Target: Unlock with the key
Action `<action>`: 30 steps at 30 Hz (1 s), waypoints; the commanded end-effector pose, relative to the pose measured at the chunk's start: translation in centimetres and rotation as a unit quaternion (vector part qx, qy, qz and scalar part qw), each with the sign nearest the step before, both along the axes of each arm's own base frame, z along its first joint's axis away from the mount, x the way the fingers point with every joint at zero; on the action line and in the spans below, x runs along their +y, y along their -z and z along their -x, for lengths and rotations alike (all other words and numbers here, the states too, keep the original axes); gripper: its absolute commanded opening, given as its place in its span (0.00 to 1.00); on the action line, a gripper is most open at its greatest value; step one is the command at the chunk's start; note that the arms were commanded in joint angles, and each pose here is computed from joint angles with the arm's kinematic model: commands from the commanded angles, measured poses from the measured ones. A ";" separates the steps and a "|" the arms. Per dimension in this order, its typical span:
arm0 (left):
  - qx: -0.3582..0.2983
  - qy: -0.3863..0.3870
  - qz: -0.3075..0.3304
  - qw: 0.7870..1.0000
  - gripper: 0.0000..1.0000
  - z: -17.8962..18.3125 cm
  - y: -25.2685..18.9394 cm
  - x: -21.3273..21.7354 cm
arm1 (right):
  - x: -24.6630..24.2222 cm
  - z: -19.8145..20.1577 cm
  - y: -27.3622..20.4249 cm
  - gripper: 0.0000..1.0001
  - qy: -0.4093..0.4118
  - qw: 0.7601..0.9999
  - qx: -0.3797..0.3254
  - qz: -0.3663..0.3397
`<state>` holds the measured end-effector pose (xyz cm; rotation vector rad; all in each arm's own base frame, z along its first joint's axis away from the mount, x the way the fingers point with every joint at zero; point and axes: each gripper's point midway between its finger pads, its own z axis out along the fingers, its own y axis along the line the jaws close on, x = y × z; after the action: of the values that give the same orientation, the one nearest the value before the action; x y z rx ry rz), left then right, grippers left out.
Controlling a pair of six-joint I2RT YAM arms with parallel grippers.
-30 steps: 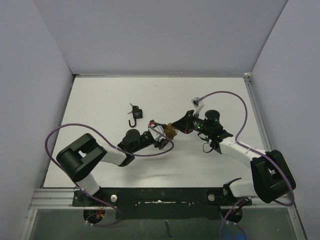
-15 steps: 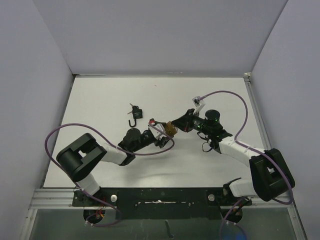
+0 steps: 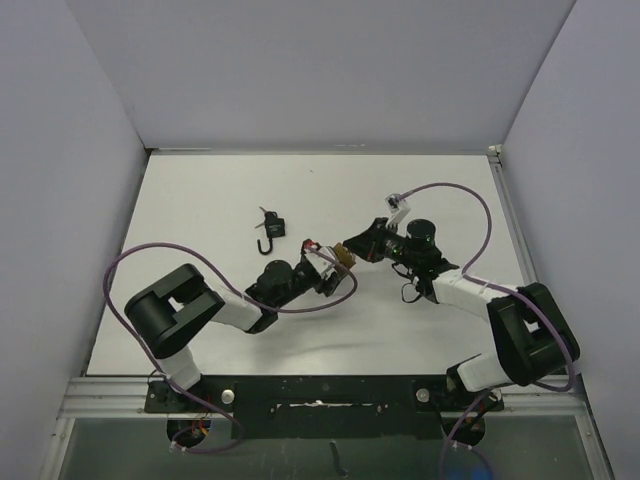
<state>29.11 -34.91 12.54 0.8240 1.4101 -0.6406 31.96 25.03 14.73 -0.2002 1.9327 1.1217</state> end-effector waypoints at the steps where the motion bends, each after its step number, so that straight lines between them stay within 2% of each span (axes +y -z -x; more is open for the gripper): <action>1: -0.165 -0.036 0.201 0.965 0.00 -0.8 -15.7 -1.6 | 1.4 2.3 3.5 0.00 -0.045 0.996 0.080 0.003; 5: -0.154 -0.051 0.197 0.967 0.00 -0.4 -14.8 -2.4 | 1.9 2.0 4.3 0.00 -0.050 0.994 0.100 -0.005; 13: -0.131 -0.132 0.175 0.967 0.00 -1.1 -14.5 -2.1 | 2.0 1.3 5.5 0.00 -0.037 0.990 0.133 0.006; 30: -0.118 -0.225 0.149 0.956 0.00 -1.1 -15.3 -3.4 | 2.7 0.3 6.1 0.00 -0.028 0.980 0.195 0.017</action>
<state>30.73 -34.06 11.45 0.6534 1.5492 -0.0753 35.39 26.42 12.17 -0.0376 2.0967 1.1727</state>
